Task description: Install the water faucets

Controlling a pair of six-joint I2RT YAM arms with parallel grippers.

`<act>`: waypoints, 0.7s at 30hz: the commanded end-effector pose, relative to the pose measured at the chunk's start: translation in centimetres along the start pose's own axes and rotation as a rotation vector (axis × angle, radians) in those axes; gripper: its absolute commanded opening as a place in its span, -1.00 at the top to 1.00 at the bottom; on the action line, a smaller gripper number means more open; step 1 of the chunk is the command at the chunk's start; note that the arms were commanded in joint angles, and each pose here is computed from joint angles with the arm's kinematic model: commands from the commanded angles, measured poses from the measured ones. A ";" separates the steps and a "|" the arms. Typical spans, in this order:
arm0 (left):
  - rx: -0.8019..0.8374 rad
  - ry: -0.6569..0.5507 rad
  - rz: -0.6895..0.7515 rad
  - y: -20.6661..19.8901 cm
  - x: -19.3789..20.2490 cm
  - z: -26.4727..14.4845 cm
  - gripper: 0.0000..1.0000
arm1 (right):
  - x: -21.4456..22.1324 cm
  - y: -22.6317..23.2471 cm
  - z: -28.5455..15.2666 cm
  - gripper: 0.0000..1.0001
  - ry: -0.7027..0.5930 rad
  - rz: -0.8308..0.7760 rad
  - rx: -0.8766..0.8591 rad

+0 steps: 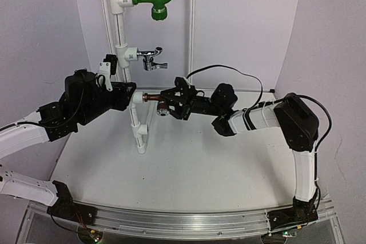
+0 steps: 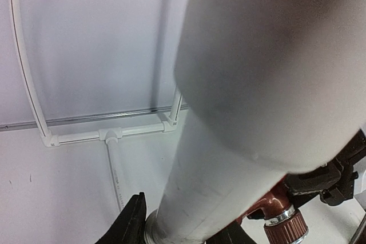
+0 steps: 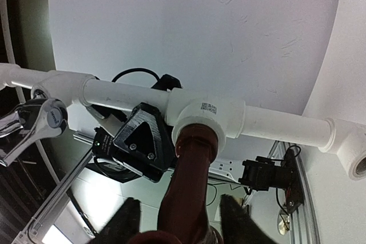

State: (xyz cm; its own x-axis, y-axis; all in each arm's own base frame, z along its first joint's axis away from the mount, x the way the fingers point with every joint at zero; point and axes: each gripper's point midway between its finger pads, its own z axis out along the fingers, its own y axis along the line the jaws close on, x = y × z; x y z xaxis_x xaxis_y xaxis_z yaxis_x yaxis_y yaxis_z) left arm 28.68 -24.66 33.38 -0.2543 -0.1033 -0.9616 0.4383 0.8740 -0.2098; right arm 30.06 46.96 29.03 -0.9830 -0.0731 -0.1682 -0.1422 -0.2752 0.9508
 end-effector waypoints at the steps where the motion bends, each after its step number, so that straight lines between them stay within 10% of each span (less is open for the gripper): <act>1: 0.186 0.151 -0.071 -3.7 4.3 -0.7 1.00 | 1.1 6.2 -1.6 -0.24 -0.053 -0.314 -0.128; 7: 0.196 0.152 -0.069 -3.9 4.2 -0.8 1.00 | -0.7 5.3 -4.4 -0.57 -0.134 -0.589 0.106; 13: 0.209 0.143 -0.079 -4.0 3.8 -1.1 1.00 | -1.1 5.4 -5.7 -0.87 -0.076 -1.314 0.545; 21: 0.230 0.128 -0.100 -4.3 3.0 -1.7 1.00 | 5.7 6.0 -2.0 -0.96 0.281 -2.187 0.435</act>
State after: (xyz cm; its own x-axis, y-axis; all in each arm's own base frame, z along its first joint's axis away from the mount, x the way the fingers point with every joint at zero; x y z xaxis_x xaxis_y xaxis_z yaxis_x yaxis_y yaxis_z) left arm 27.94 -24.94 33.51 -0.2559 -0.1043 -0.9611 0.4729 0.8536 -0.2186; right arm 25.67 41.74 35.03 0.2218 -0.0153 -0.9750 -0.9609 0.1665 -0.2212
